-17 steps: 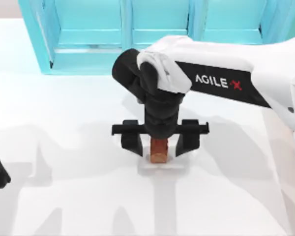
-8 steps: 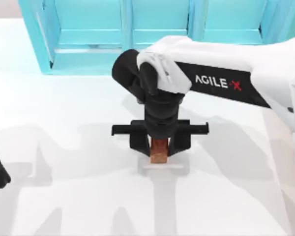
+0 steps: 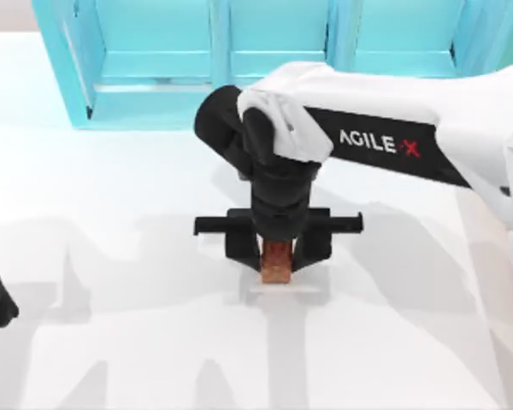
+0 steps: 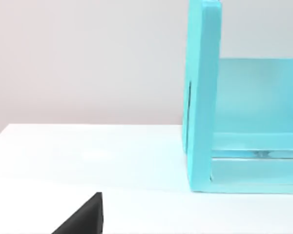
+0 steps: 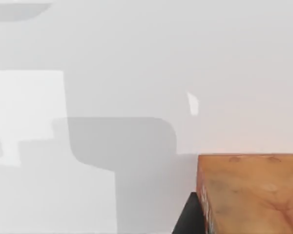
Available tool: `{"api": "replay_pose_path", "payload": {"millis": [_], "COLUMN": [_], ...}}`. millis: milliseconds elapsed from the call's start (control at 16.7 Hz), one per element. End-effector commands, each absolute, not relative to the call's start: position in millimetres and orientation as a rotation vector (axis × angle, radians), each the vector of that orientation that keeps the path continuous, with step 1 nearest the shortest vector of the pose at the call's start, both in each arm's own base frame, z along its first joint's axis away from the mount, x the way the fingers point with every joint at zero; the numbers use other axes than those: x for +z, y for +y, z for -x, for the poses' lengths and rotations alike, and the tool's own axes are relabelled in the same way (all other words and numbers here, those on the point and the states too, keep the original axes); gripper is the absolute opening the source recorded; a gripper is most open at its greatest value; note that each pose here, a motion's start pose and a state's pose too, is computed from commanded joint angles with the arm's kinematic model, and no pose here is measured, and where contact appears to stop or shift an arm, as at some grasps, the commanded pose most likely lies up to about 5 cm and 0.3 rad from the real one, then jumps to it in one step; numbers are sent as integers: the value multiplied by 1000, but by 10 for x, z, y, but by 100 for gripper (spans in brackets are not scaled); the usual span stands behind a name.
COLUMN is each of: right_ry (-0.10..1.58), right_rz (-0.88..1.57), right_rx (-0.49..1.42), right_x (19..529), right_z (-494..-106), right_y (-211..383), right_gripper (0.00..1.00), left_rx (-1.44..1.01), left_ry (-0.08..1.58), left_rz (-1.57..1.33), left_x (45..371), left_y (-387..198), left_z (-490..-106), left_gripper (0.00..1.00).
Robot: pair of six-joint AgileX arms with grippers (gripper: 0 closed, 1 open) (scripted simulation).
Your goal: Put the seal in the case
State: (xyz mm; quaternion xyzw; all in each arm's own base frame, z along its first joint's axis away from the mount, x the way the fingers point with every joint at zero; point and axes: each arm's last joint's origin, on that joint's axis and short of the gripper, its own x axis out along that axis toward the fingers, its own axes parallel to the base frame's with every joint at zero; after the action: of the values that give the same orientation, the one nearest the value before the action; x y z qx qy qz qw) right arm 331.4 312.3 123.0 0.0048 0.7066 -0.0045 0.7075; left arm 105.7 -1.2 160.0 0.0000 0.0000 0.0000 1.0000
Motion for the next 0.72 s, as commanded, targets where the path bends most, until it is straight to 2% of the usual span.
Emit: {"api": "replay_pose_path", "payload": {"millis": [180,540,720], "right_ry": [1569,1576,1570], "right_rz": [-10,-7,-11], "right_rx": [-7,-14,-10], "right_x": [1411,2085,2222], "right_z": [-3331,-3322,-3313], "right_y": [3151,3132,3121], "right_gripper": [0,0,0], "left_rx": [0,0,0], "left_ry": [0,0,0], "left_rz": [0,0,0], "left_x": [1600,1600,1600], "left_y": [-12,-12,-12], "left_z": [-1057,-1057,-1057], "left_gripper": [100,100,100]}}
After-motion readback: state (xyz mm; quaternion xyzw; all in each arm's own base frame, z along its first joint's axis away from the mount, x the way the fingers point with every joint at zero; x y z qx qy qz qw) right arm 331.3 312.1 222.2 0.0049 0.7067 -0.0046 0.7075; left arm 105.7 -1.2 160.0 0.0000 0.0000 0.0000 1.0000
